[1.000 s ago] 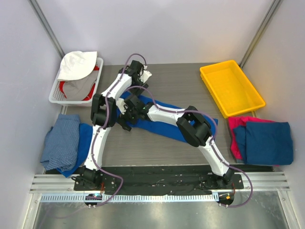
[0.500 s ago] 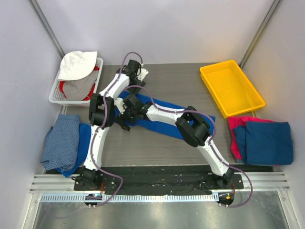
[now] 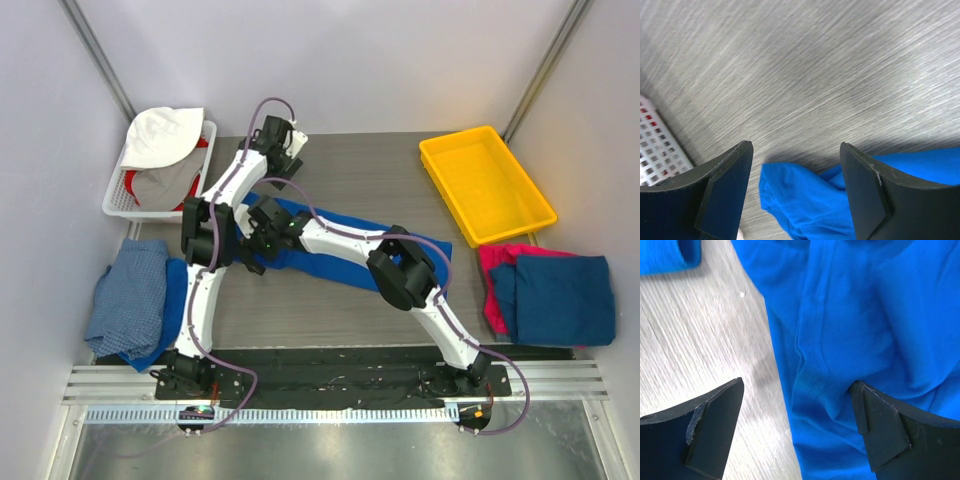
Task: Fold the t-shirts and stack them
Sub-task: Rotate the tshirt 90 degrees
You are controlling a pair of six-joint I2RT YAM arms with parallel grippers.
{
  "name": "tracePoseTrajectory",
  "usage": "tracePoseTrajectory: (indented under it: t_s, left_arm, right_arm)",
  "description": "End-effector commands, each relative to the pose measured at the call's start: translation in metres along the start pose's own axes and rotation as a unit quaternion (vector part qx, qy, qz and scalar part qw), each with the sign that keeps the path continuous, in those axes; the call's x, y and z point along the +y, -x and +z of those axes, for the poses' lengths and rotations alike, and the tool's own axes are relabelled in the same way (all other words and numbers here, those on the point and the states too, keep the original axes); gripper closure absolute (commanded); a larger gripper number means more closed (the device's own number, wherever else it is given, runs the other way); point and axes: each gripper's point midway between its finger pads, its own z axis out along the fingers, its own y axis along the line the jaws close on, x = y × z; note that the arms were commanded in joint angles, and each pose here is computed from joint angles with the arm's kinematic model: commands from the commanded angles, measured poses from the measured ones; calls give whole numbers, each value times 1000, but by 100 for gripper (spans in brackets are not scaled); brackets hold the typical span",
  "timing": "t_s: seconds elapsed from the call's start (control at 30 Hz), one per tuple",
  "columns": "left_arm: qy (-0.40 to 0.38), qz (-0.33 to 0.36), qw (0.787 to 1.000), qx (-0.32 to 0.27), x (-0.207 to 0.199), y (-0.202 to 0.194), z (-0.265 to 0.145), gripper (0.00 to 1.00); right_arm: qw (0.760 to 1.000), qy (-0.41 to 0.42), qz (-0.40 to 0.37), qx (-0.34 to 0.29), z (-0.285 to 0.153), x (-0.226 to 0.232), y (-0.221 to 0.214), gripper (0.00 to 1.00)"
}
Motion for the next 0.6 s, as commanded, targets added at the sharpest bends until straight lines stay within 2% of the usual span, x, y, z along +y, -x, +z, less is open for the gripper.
tracePoseTrajectory:
  t_s: [0.0, 0.23, 0.4, 0.57]
  left_arm:
    - [53, -22, 996, -73, 39, 43, -52, 25]
    - [62, -33, 992, -106, 51, 57, -93, 25]
    - [67, -35, 990, -117, 57, 60, -116, 24]
    - [53, -31, 995, -76, 50, 32, -116, 24]
  right_arm:
    - [998, -36, -20, -40, -6, -13, 39, 4]
    - [993, -82, -38, -70, -34, -28, 70, 3]
    - [987, -133, -50, -77, -69, -43, 82, 3]
    - [979, -194, -41, -55, -100, -78, 62, 2]
